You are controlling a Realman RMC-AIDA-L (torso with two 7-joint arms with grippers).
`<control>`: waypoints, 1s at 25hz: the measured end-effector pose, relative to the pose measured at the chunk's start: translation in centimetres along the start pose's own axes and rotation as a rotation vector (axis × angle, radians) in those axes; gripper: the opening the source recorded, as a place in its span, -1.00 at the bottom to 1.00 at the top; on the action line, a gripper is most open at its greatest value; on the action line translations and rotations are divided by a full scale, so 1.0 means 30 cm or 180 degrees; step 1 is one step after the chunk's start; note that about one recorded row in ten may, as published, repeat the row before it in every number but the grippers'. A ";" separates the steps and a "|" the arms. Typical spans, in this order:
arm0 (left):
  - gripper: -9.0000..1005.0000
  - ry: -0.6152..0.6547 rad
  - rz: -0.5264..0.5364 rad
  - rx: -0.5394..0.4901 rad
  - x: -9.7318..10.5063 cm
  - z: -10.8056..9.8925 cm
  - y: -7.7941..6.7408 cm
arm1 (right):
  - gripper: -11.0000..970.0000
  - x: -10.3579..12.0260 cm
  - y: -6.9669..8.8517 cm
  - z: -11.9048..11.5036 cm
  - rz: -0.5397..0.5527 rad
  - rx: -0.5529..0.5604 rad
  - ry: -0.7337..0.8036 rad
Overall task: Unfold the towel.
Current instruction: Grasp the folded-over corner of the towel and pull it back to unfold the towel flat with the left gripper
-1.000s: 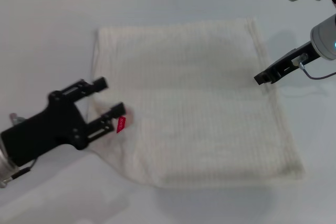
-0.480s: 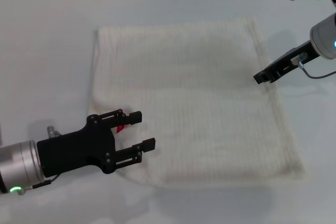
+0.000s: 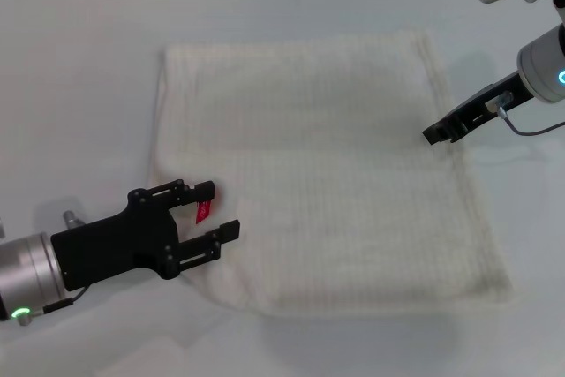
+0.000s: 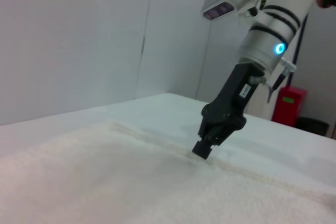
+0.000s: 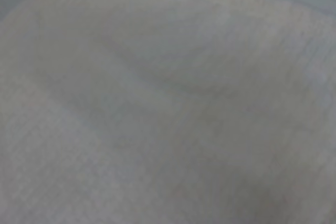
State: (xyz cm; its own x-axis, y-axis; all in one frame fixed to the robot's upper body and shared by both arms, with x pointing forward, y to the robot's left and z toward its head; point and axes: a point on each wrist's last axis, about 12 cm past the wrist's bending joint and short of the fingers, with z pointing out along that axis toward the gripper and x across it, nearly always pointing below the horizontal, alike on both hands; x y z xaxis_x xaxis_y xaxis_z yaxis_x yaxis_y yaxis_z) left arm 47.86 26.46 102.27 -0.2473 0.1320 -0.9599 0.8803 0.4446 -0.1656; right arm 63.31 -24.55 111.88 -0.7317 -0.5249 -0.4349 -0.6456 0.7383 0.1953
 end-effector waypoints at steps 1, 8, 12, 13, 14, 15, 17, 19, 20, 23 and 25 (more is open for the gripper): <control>0.25 0.0000 0.0000 0.0000 0.000 0.000 0.000 | -0.98 0.000 0.000 0.000 0.0007 -0.0001 0.0001; 0.23 0.0052 0.0000 -0.0021 0.008 -0.022 0.004 | -0.98 0.000 0.003 0.003 0.0026 -0.0005 0.0003; 0.09 0.0068 0.0008 -0.0018 0.012 -0.032 0.002 | -0.98 -0.005 0.004 0.001 0.0029 -0.0002 -0.0003; 0.03 0.0068 0.0008 -0.0018 0.012 -0.032 0.002 | -0.98 -0.007 0.004 0.001 0.0025 -0.0001 -0.0005; -0.04 0.0068 0.0008 -0.0018 0.012 -0.032 0.002 | -0.98 -0.010 0.005 0.000 0.0022 0.0000 -0.0007; -0.10 0.0068 0.0008 -0.0018 0.012 -0.032 0.002 | -0.98 -0.011 0.005 0.000 0.0020 0.0001 -0.0009; -0.23 0.0068 0.0008 -0.0018 0.012 -0.032 0.002 | -0.98 -0.013 0.006 0.000 0.0021 0.0001 -0.0010; -0.36 0.0105 0.0038 0.0005 0.019 -0.030 -0.004 | -0.98 -0.014 0.006 -0.001 0.0018 0.0002 -0.0012; -0.43 0.0105 0.0038 0.0005 0.019 -0.030 -0.004 | -0.98 -0.015 0.006 -0.001 0.0017 0.0003 -0.0013; -0.60 0.0131 0.0085 0.0039 0.018 -0.028 -0.007 | -0.98 -0.018 0.005 -0.002 0.0011 0.0014 -0.0019; -0.68 0.0124 0.0106 0.0040 0.019 -0.032 -0.010 | -0.98 -0.020 0.004 -0.003 0.0007 0.0024 -0.0024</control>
State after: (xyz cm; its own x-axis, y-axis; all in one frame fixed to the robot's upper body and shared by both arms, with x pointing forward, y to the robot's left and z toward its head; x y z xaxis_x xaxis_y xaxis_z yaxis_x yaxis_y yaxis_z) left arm 47.07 27.25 102.00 -0.2331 0.1811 -0.9555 0.8932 0.4284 -0.1367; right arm 63.64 -24.18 112.24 -0.7315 -0.5199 -0.4411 -0.6423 0.7426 0.1898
